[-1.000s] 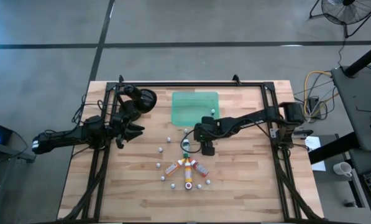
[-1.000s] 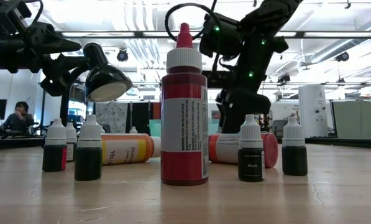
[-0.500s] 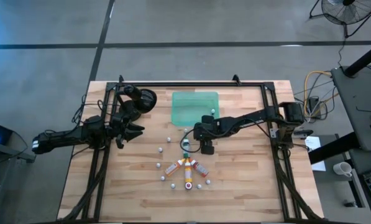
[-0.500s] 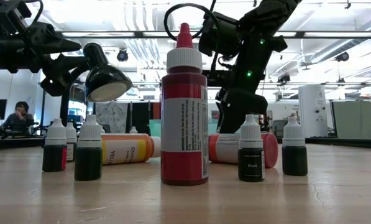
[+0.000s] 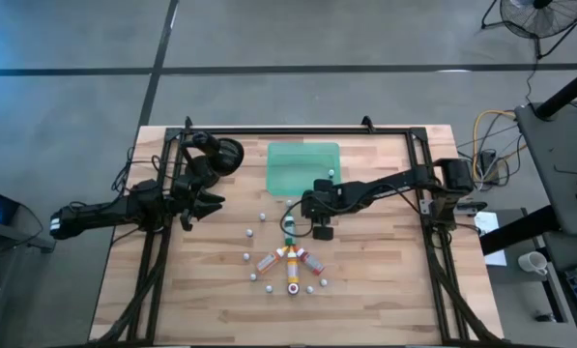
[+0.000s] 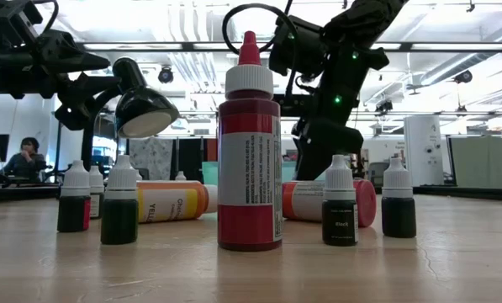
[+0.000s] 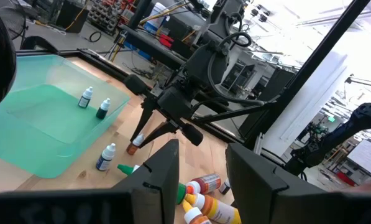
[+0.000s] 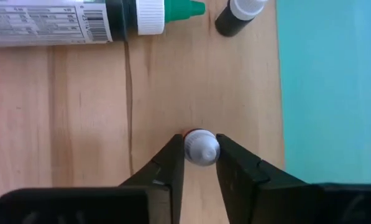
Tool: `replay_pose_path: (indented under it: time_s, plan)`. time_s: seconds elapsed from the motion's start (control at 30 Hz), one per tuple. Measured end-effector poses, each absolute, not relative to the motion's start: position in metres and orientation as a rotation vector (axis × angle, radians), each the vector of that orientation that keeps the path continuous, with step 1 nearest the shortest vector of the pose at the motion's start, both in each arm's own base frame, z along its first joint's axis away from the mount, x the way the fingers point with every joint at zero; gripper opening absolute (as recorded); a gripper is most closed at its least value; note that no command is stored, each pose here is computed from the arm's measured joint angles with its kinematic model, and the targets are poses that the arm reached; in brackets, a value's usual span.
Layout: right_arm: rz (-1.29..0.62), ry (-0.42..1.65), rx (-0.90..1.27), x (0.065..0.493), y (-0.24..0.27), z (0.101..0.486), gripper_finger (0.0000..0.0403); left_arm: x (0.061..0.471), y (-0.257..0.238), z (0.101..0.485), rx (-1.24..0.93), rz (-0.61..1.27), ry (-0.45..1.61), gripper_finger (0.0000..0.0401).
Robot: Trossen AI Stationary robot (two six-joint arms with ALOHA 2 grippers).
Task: Pick & Place food coloring
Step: Put the small red food coloring bottle into the bin
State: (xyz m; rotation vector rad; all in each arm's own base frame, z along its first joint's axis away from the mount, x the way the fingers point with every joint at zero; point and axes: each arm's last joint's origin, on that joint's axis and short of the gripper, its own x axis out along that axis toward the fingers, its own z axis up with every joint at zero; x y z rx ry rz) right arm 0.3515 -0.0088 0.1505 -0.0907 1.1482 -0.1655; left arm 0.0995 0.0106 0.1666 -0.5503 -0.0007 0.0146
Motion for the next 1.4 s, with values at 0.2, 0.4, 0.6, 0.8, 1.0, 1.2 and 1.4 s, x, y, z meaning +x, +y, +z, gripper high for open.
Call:
replay_pose_path:
  time_s: [0.2,0.4,0.6,0.8,1.0,1.2,1.4]
  plan:
    - [-0.190,1.098,-0.068,0.355,-0.009,0.186,0.0062,0.099,0.011,0.166,-0.550,0.014,0.000,0.0106]
    - [-0.303,0.992,-0.114,0.363,-0.016,0.236,0.0062,0.099,0.011,0.166,-0.551,0.014,0.000,0.0106]
    - [-0.581,0.910,0.022,0.365,-0.066,0.265,0.0062,0.099,0.011,0.167,-0.550,0.014,0.000,0.0106]
    - [-0.641,1.006,0.356,0.347,-0.134,0.252,0.0062,0.099,0.011,0.166,-0.550,0.014,0.000,0.0106]
    - [-0.615,1.164,0.352,0.337,-0.165,0.220,0.0062,0.099,0.011,0.166,-0.550,0.014,0.000,0.0106]
    - [-0.570,1.249,0.293,0.340,-0.175,0.196,0.0061,0.099,0.011,0.167,-0.550,0.015,-0.001,0.0106]
    - [-0.549,1.333,0.290,0.346,-0.177,0.167,0.0061,0.099,0.011,0.167,-0.551,0.014,-0.001,0.0106]
